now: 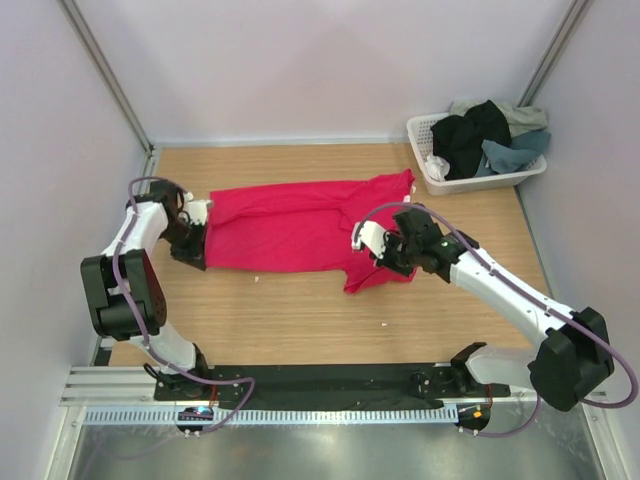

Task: Fold and stack the t-shirts
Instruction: Fold the tshirt

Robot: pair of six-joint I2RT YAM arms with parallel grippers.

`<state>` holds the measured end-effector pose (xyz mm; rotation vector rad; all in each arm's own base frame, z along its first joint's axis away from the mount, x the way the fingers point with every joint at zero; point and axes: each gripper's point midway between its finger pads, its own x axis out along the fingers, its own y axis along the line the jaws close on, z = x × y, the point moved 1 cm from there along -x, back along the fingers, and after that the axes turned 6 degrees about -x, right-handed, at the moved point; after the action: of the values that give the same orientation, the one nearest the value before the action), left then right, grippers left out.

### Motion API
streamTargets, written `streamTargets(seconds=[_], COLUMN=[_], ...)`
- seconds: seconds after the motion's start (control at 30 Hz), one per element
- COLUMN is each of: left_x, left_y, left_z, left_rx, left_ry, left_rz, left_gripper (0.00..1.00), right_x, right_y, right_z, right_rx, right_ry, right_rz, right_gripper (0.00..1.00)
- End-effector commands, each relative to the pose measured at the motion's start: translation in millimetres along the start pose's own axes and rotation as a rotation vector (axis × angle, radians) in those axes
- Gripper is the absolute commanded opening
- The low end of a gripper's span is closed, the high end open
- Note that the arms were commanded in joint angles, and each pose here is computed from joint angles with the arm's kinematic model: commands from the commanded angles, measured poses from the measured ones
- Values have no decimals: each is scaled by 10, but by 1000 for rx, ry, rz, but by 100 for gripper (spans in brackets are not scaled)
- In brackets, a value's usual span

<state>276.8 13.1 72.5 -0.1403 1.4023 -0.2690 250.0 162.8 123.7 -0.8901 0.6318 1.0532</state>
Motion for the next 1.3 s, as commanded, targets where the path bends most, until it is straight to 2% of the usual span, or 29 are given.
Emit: streamTargets(seconds=[0.0,0.27,0.6,0.67,0.93,0.97,1.0,1.03,1.07,1.17,1.2,1.27], left_x=[-299,-438,-356,-342,-457,-356,-429,-417,-397,-350,-290,-229], left_y=[-31,-61,33,62,203,239,274,284,313,335,361,375], left_z=[20,82,223,310,868,913,1053,1077,1202,1318,1418,1454], left_rx=[60,77,87,91,87,71,72,62,66,56,56,43], left_ry=[-37,-42,55,85,53,76,40,52,37,42,38,56], left_rz=[18,15,-8,-17,-24,-43,-37,-44,-47,-63,-70,-84], left_gripper=[0,0,0,0,0,0,0,0,0,0,0,0], right_x=[-232,-395,-342,-275,-208,-81,-75,-108,11,49,230,286], right_y=[-261,-630,-1302,-1480,-2283,-2340,-2415,-2538,-2586,-2807,-2836,-2986], right_z=[215,338,452,476,592,548,539,607,573,642,581,610], right_rx=[15,14,-8,4,46,56,62,58,65,69,74,73], right_ry=[-71,-95,-99,-100,-138,-124,-125,-138,-126,-138,-118,-123], right_rz=[-98,-201,-318,-331,-436,-424,-433,-455,-445,-468,-445,-463], right_gripper=[1,1,1,1,1,1,2,1,1,1,2,1])
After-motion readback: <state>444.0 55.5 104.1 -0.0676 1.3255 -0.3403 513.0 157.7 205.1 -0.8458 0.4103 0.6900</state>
